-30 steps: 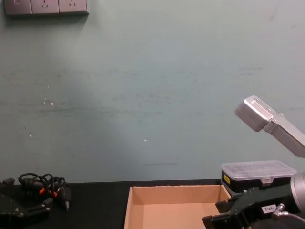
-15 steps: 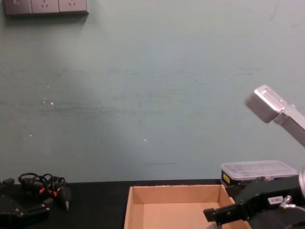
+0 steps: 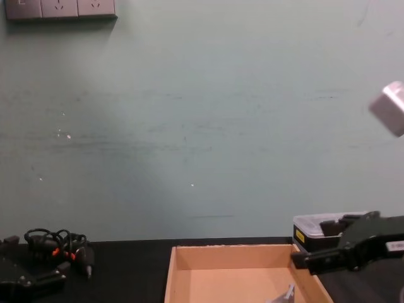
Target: Use one hand to pick up the angle iron from the table and place it into the box.
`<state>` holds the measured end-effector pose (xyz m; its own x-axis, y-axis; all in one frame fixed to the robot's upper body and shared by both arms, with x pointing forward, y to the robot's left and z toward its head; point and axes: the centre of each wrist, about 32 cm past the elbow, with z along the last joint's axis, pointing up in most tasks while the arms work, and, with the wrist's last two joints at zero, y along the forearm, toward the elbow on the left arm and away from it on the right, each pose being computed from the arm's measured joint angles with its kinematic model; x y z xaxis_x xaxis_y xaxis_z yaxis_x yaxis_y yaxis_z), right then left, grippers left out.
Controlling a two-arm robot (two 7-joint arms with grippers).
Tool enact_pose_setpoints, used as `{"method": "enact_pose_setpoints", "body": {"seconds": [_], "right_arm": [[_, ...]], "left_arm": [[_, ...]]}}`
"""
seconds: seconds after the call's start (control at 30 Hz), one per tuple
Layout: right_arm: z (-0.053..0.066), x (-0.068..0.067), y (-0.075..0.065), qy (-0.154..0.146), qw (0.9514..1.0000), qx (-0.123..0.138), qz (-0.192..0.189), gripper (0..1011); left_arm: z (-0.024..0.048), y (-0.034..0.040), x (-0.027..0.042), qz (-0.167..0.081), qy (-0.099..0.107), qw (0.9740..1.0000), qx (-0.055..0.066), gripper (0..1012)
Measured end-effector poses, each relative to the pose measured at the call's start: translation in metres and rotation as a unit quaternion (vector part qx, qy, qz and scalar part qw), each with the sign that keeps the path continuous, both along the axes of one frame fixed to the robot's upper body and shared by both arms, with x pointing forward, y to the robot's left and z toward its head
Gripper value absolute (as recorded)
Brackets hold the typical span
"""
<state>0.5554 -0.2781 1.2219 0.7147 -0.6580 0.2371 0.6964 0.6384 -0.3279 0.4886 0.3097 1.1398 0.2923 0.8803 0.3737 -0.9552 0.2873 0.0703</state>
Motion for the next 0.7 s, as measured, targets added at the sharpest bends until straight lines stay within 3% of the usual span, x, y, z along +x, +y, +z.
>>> {"method": "enact_pose_setpoints", "body": {"seconds": [0.2,0.43,0.57,0.7], "right_arm": [[0.012,-0.021,-0.015,-0.019,0.9997,0.007,0.009,1003],[0.028,-0.047,-0.029,-0.029,0.9984,0.012,0.047,1003],[0.032,-0.056,-0.032,-0.025,0.9973,0.011,0.069,1003],[0.036,-0.065,-0.033,-0.006,0.993,0.006,0.117,1003]], "left_arm": [[0.0,0.0,0.0,0.0,0.0,1.0,0.0,1000],[0.0,0.0,0.0,0.0,0.0,1.0,0.0,1000],[0.0,0.0,0.0,0.0,0.0,1.0,0.0,1000],[0.0,0.0,0.0,0.0,0.0,1.0,0.0,1000]]}}
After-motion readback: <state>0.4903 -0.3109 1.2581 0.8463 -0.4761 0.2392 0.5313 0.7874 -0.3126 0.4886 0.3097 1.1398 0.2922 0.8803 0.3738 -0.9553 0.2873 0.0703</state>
